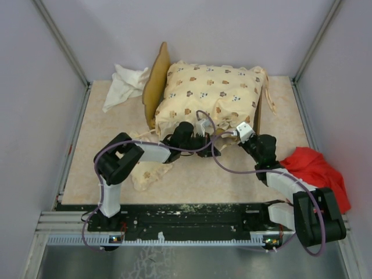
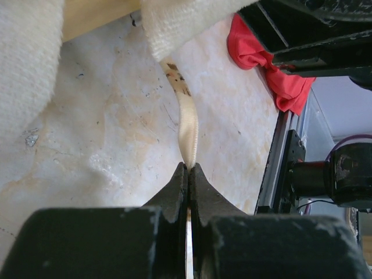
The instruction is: Set up the pet bed
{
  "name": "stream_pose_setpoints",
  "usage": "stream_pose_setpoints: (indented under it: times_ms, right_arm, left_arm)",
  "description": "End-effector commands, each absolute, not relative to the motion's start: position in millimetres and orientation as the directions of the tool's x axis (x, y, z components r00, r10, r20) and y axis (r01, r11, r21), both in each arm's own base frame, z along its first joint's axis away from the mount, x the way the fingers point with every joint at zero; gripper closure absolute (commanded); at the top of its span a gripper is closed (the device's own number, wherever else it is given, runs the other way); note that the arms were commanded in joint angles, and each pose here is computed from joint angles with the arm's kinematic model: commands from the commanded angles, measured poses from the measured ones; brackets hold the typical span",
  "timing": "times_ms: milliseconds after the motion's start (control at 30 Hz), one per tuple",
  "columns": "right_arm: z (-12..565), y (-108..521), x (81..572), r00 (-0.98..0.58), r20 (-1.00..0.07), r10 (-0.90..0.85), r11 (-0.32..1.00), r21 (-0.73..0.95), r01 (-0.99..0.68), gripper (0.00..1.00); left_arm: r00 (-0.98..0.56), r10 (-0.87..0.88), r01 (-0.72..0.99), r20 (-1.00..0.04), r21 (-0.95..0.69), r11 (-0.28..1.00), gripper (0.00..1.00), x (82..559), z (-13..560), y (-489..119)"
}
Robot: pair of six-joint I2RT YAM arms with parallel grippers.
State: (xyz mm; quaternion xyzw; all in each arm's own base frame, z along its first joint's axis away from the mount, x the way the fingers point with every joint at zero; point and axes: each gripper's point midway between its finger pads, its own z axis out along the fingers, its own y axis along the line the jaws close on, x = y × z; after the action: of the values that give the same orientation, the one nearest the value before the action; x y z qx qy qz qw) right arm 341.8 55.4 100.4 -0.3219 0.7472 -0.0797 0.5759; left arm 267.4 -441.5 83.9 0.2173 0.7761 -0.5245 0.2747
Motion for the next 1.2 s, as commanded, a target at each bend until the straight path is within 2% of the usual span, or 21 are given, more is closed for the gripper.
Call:
stream_pose_setpoints:
  times_ms: [0,167,233,333,433,767,1000,1167]
  right_arm:
    - [138,58,358,0.031,-0.817,-0.576,0.761,-0.550,-0.344,1.00]
    - [139,53,351,0.081,-0.801,-0.593,0.732,-0.579,-0.359,1.00]
    - [141,57,350,0.116,-0.802,-0.587,0.719,-0.581,-0.382,1.00]
    - [145,62,350,0.165,-0.788,-0.593,0.690,-0.603,-0.400,1.00]
    - [148,68,350,0.212,-0.772,-0.599,0.661,-0.626,-0.413,1.00]
    - [159,81,351,0.293,-0.767,-0.570,0.632,-0.638,-0.439,1.00]
    - [155,86,348,0.311,-0.770,-0.556,0.620,-0.634,-0.462,1.00]
    - [154,87,347,0.313,-0.777,-0.547,0.624,-0.627,-0.466,1.00]
  left_arm:
    - [-0.746,0.041,0.634,-0.664,-0.691,0.347,1.00,265,86,-444]
    - [-0.744,0.035,0.635,-0.668,-0.689,0.348,0.98,266,89,-443]
    - [-0.735,0.023,0.645,-0.678,-0.688,0.333,0.91,266,98,-443]
    - [-0.691,-0.017,0.682,-0.722,-0.660,0.314,0.76,272,124,-443]
    - [-0.640,-0.053,0.719,-0.766,-0.622,0.311,0.69,285,151,-444]
    - [-0.567,-0.116,0.785,-0.815,-0.578,0.225,0.62,301,195,-462]
    - [-0.586,-0.109,0.785,-0.803,-0.596,0.167,0.60,307,195,-484]
    - [-0.593,-0.088,0.783,-0.801,-0.598,0.171,0.59,309,191,-494]
